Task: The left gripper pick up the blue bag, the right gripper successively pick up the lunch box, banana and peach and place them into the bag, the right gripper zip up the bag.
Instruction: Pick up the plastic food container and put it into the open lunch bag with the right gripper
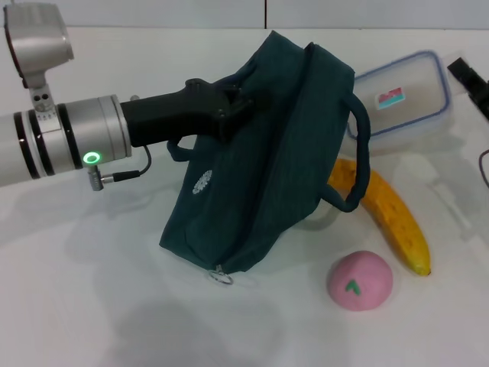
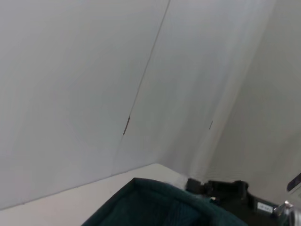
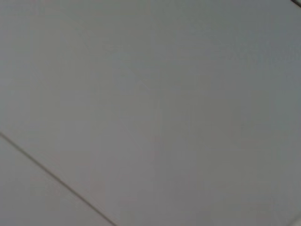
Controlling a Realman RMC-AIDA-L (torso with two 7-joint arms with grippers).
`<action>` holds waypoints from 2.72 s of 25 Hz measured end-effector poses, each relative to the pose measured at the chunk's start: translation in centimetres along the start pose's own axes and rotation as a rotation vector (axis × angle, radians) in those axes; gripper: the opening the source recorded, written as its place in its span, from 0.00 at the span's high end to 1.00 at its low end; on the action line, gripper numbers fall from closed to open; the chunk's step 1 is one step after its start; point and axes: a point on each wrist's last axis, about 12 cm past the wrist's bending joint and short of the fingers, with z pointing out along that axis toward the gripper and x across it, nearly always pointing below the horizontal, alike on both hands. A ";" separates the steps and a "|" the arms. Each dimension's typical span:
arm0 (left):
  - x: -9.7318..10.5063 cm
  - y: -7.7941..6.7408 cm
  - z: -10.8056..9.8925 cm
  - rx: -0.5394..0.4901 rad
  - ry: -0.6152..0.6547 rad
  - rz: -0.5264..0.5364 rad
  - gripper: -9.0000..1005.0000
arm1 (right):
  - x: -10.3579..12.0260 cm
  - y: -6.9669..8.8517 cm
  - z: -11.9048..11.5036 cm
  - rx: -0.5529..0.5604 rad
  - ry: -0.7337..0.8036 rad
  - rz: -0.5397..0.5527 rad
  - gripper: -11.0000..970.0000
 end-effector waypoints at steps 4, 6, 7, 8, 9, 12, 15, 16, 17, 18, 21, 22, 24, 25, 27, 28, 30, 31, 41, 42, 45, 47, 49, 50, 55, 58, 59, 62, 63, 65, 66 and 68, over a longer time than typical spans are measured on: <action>0.2 -0.1 -0.2 0.001 -0.019 0.023 0.89 | -0.6 0.7 -0.2 -0.093 0.026 -0.079 0.89; 0.2 -0.1 -0.3 0.000 -0.020 0.027 0.89 | -0.9 0.9 -0.2 -0.131 0.041 -0.118 0.89; 0.2 -0.1 -0.3 0.000 -0.020 0.028 0.89 | -1.0 0.9 -0.3 -0.144 0.047 -0.139 0.89; 0.2 -0.1 -0.3 0.000 -0.020 0.028 0.89 | -1.2 1.0 -0.3 -0.156 0.050 -0.161 0.89; 0.2 -0.1 -0.3 0.000 -0.020 0.029 0.89 | -1.2 1.0 -0.4 -0.166 0.051 -0.176 0.89; 0.2 -0.1 -0.3 0.000 -0.021 0.029 0.89 | -1.4 1.2 -0.7 -0.192 0.040 -0.225 0.89; 0.2 -0.1 -0.4 -0.005 -0.023 0.028 0.89 | -1.8 1.3 -1.1 -0.213 0.024 -0.250 0.89; 0.2 0.0 -0.4 -0.007 -0.024 0.028 0.89 | -2.0 1.3 -1.1 -0.220 0.020 -0.253 0.89; 0.2 0.0 -0.4 -0.008 -0.024 0.029 0.89 | -2.0 1.4 -1.1 -0.228 0.016 -0.255 0.89; 0.2 0.0 -0.4 -0.009 -0.023 0.030 0.89 | -2.2 1.5 -1.2 -0.237 0.009 -0.255 0.89; 0.2 0.0 -0.5 -0.012 -0.023 0.046 0.89 | -2.4 1.9 -1.2 -0.269 -0.016 -0.250 0.89; 0.2 0.1 -0.5 -0.013 -0.024 0.051 0.89 | -2.5 2.2 -1.0 -0.287 -0.023 -0.248 0.89; 0.3 0.1 -0.5 -0.016 -0.024 0.057 0.89 | -2.7 2.8 -0.6 -0.329 -0.035 -0.244 0.89; 0.3 0.1 -0.5 -0.016 -0.024 0.060 0.89 | -2.8 3.2 -0.2 -0.351 -0.043 -0.243 0.89; 0.3 0.1 -0.5 -0.016 -0.023 0.064 0.89 | -3.2 3.8 0.5 -0.389 -0.063 -0.234 0.89; 0.3 0.1 -0.5 -0.016 -0.023 0.065 0.89 | -3.4 4.2 0.9 -0.410 -0.075 -0.229 0.89; 0.2 0.1 -0.4 -0.015 -0.023 0.067 0.89 | -3.8 5.2 1.8 -0.464 -0.098 -0.221 0.89; 0.2 0.1 -0.4 -0.014 -0.023 0.068 0.89 | -4.0 5.6 2.2 -0.487 -0.104 -0.220 0.89; -0.1 0.1 -0.1 -0.010 -0.026 0.095 0.89 | -3.8 9.5 5.4 -0.697 -0.051 -0.174 0.89; -0.2 0.1 -0.1 -0.011 -0.031 0.099 0.89 | -3.7 9.4 5.3 -0.697 -0.039 -0.174 0.89; -0.4 0.2 -0.1 -0.017 -0.053 0.100 0.89 | -3.1 8.9 4.6 -0.680 -0.004 -0.174 0.89; -0.5 0.2 -0.2 -0.020 -0.062 0.098 0.88 | -2.9 8.5 4.1 -0.668 0.013 -0.176 0.89; -0.6 0.2 -0.2 -0.022 -0.068 0.097 0.88 | -2.7 8.1 3.8 -0.651 0.029 -0.178 0.89; -0.6 0.2 -0.2 -0.023 -0.069 0.097 0.88 | -2.5 7.8 3.6 -0.634 0.045 -0.182 0.88; -0.7 0.4 -0.1 -0.040 -0.067 0.097 0.88 | -1.8 7.0 3.4 -0.586 0.121 -0.208 0.87; -0.7 0.5 0.0 -0.046 -0.064 0.097 0.88 | -1.1 6.8 3.9 -0.561 0.180 -0.228 0.86; -0.7 0.5 0.0 -0.044 -0.064 0.097 0.88 | -0.8 6.9 4.1 -0.559 0.203 -0.234 0.86; -0.7 0.5 0.2 -0.041 -0.064 0.096 0.88 | -0.3 7.1 4.8 -0.557 0.240 -0.229 0.85; -0.7 0.5 0.3 -0.040 -0.065 0.094 0.88 | -0.3 7.2 4.9 -0.552 0.246 -0.224 0.85; -0.8 0.5 0.4 -0.038 -0.069 0.090 0.88 | -0.2 7.3 5.2 -0.548 0.261 -0.219 0.84; -0.8 0.5 0.4 -0.037 -0.072 0.089 0.88 | -0.2 7.3 5.3 -0.551 0.266 -0.222 0.84; -0.9 0.4 0.5 -0.036 -0.075 0.089 0.88 | -0.1 7.4 5.3 -0.559 0.277 -0.234 0.83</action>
